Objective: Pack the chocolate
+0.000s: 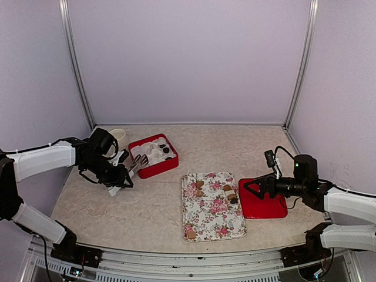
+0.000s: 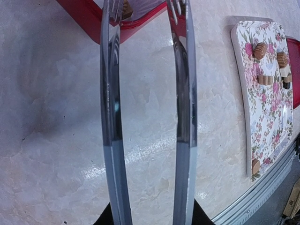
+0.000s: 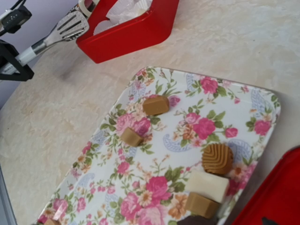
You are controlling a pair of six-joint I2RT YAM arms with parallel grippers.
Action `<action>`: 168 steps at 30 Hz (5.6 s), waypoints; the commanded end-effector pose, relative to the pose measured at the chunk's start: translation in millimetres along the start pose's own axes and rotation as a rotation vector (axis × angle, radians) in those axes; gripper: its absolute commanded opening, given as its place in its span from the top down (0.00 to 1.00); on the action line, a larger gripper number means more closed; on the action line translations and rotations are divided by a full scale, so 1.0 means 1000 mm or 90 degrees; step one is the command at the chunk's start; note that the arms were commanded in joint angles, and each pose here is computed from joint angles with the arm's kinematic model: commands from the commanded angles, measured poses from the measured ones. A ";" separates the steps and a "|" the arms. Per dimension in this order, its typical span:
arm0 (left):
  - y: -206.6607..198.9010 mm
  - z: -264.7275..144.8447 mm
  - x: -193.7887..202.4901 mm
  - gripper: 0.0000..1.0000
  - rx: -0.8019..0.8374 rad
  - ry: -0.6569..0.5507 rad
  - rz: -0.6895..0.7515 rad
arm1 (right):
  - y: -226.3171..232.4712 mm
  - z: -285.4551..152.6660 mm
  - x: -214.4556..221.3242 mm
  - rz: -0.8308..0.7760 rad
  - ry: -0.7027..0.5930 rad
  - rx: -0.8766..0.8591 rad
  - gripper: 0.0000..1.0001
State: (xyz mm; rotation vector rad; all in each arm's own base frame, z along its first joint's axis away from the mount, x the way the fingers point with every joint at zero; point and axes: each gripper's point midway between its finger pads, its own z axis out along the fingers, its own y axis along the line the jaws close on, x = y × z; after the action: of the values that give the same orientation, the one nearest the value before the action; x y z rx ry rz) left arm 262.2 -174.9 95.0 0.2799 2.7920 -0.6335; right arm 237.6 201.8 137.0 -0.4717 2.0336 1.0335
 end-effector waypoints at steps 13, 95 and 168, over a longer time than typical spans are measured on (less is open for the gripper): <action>-0.073 -0.039 -0.023 0.68 0.040 -0.092 0.174 | 0.005 0.002 -0.006 -0.002 -0.011 -0.009 0.00; -0.020 -0.031 -0.045 0.80 -0.009 -0.125 0.086 | 0.001 0.010 -0.004 -0.009 0.007 -0.009 0.00; -0.134 0.019 -0.004 0.64 0.030 -0.050 0.365 | -0.001 0.006 -0.003 -0.006 0.001 0.002 0.00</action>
State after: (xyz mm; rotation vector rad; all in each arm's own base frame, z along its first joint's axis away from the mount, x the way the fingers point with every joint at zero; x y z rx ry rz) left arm 244.4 -279.0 135.6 0.8874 2.4987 -0.5058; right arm 242.0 204.6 125.7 -0.4722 2.0669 1.0278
